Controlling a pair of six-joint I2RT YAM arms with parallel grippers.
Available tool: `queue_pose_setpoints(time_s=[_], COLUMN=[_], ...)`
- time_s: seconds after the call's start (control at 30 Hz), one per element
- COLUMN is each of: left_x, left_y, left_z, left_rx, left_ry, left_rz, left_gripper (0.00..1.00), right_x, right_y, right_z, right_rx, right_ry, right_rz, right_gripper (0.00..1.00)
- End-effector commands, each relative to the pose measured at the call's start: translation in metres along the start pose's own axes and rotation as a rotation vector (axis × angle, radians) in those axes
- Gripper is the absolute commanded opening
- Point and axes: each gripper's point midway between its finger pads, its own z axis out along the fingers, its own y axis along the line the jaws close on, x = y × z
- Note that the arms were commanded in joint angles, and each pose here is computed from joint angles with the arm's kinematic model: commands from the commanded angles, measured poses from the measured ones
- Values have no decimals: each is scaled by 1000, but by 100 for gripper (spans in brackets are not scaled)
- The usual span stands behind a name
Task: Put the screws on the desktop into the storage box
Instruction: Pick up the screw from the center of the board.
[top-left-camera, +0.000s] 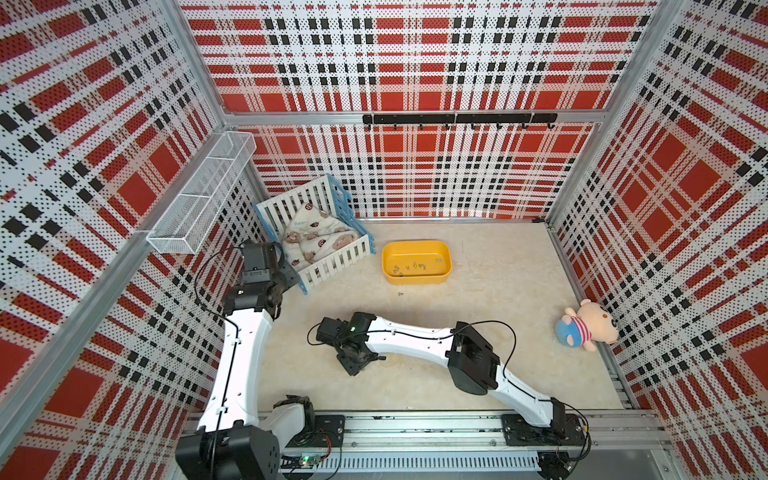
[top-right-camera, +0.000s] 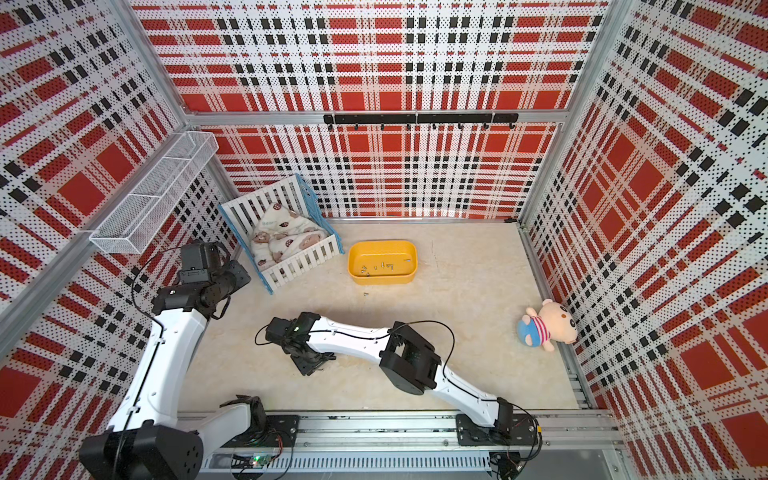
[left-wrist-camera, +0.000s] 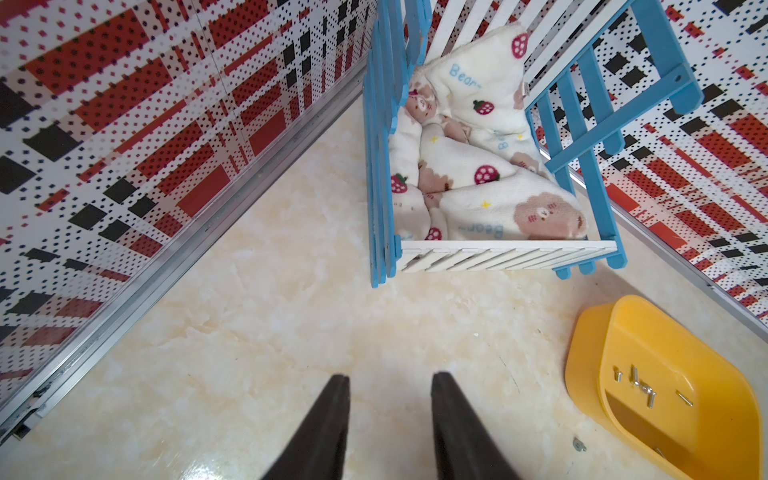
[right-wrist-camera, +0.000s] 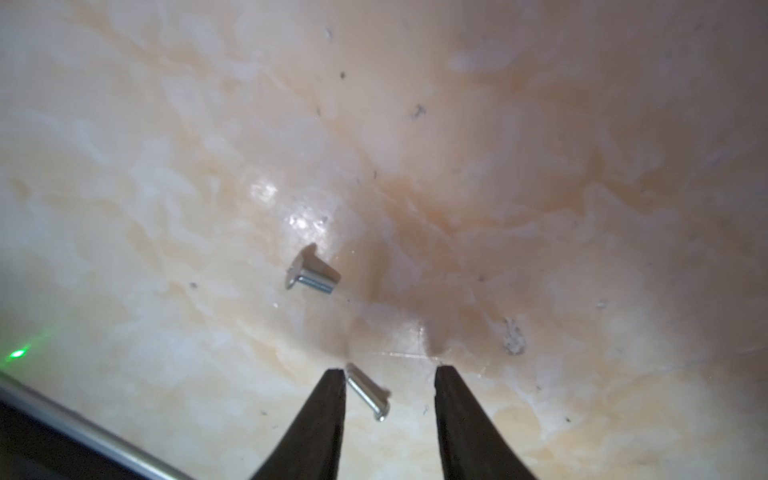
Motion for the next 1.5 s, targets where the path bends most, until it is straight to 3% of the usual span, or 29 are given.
queue_pose_setpoints(time_s=[0.0, 0.17, 0.3, 0.77, 1.13, 1.47], left_x=[-2, -2, -3, -2, -1, -2], left_y=[1, 2, 2, 2, 3, 3], left_z=[-4, -4, -4, -4, -4, -5], left_rx=[9, 7, 7, 7, 6, 8], left_ry=[-15, -14, -18, -16, -15, -17], left_rz=[12, 9, 10, 11, 12, 12], left_gripper=[40, 40, 40, 40, 40, 40], right_x=[3, 17, 28, 43, 42, 19], right_y=[7, 16, 16, 1, 4, -10], right_z=[-11, -6, 1, 1, 2, -37], right_rx=[-58, -81, -70, -13, -29, 20], right_ry=[-5, 38, 66, 95, 92, -2], right_rz=[-22, -86, -100, -42, -35, -26], right_gripper=[42, 45, 40, 40, 27, 27])
